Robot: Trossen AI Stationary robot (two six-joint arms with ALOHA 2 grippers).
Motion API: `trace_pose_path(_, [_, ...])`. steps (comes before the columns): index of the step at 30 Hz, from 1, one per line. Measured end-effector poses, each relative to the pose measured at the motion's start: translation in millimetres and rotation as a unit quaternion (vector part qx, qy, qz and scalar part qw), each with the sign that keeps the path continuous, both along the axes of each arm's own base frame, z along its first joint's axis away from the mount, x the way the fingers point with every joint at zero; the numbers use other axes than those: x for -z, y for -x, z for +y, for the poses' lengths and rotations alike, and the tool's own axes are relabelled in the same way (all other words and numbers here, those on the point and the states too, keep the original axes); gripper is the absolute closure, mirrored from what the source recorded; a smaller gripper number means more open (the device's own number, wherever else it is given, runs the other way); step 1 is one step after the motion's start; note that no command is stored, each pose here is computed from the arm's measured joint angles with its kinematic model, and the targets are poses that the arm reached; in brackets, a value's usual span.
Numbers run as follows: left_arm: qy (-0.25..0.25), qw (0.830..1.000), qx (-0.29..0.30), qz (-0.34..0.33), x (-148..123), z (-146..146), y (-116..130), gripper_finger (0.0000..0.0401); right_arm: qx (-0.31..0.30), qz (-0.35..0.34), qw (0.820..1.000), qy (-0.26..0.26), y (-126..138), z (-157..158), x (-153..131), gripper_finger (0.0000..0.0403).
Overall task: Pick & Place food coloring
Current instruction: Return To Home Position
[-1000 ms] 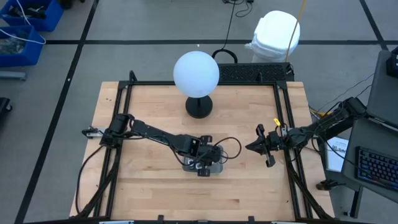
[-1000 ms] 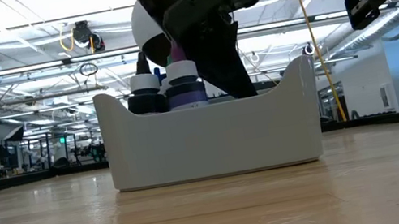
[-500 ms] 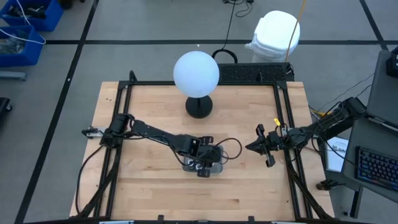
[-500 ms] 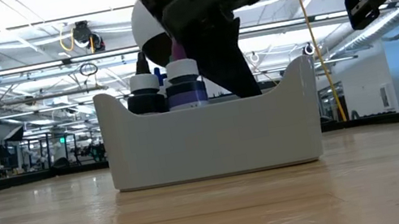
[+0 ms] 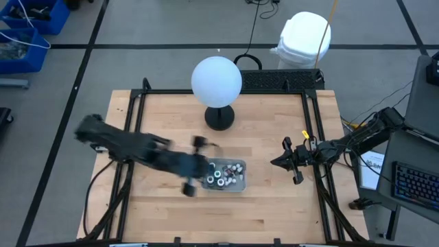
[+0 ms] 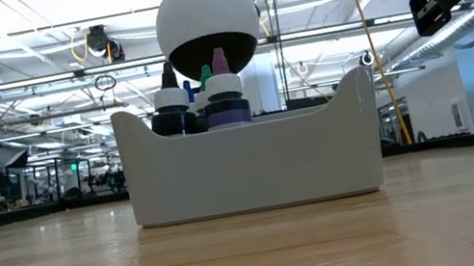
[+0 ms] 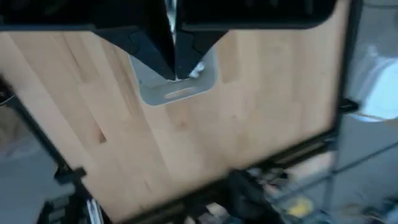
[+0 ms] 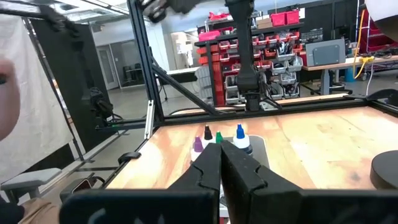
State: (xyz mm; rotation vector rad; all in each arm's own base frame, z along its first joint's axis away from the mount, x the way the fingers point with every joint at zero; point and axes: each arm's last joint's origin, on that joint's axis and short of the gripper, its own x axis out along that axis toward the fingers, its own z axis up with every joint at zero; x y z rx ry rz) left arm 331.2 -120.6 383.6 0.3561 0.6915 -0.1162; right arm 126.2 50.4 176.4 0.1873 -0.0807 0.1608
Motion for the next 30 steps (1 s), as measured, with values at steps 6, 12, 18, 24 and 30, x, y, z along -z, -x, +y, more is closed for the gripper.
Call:
trace_pose_path(6, [0.025, 0.996, 0.009, -0.08, -17, 10, 100, 0.0393, 0.001, 0.0, 1.0, 0.004, 0, 0, 0, 0.0403])
trace_pose_path(12, [0.097, 0.977, -0.056, -0.18, 61, 47, 165, 0.0395, 0.009, -0.004, 0.999, 0.03, 0, 0, 0, 0.0403])
trace_pose_path(18, [0.164, 0.943, -0.097, -0.273, 140, 79, 198, 0.0394, 0.091, 0.023, 0.995, 0.033, -1, -5, 5, 0.0403])
trace_pose_path(24, [0.131, 0.923, -0.056, -0.358, 177, 93, 221, 0.0397, 0.124, 0.028, 0.991, 0.045, -1, -7, 6, 0.0403])
trace_pose_path(30, [0.099, 0.906, -0.029, -0.411, 159, 103, 242, 0.0397, 0.123, 0.007, 0.99, 0.066, 2, -8, 1, 0.0403])
